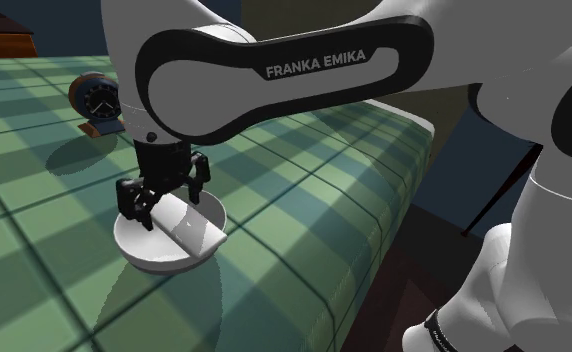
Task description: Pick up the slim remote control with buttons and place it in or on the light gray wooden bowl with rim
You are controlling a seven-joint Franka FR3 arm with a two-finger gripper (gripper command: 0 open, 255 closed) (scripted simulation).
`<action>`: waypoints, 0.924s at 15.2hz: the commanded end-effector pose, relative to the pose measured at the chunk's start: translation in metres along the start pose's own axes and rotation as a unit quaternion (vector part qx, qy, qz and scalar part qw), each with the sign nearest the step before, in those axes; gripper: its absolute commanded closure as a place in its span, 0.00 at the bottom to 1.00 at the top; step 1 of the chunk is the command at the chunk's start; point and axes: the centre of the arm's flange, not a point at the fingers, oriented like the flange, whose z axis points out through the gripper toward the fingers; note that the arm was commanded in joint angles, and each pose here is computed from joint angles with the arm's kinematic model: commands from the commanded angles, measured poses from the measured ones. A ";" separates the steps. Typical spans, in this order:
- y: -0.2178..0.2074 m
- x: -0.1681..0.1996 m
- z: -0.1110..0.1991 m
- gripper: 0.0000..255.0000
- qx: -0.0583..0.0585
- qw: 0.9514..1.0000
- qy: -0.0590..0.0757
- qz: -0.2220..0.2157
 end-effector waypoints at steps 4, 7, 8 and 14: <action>0.000 0.000 -0.026 0.00 0.000 1.000 0.000 0.000; 0.000 0.000 -0.050 0.00 0.000 1.000 0.000 0.000; 0.000 0.000 -0.050 0.00 0.000 1.000 0.000 0.000; 0.000 0.000 -0.050 0.00 0.000 1.000 0.000 0.000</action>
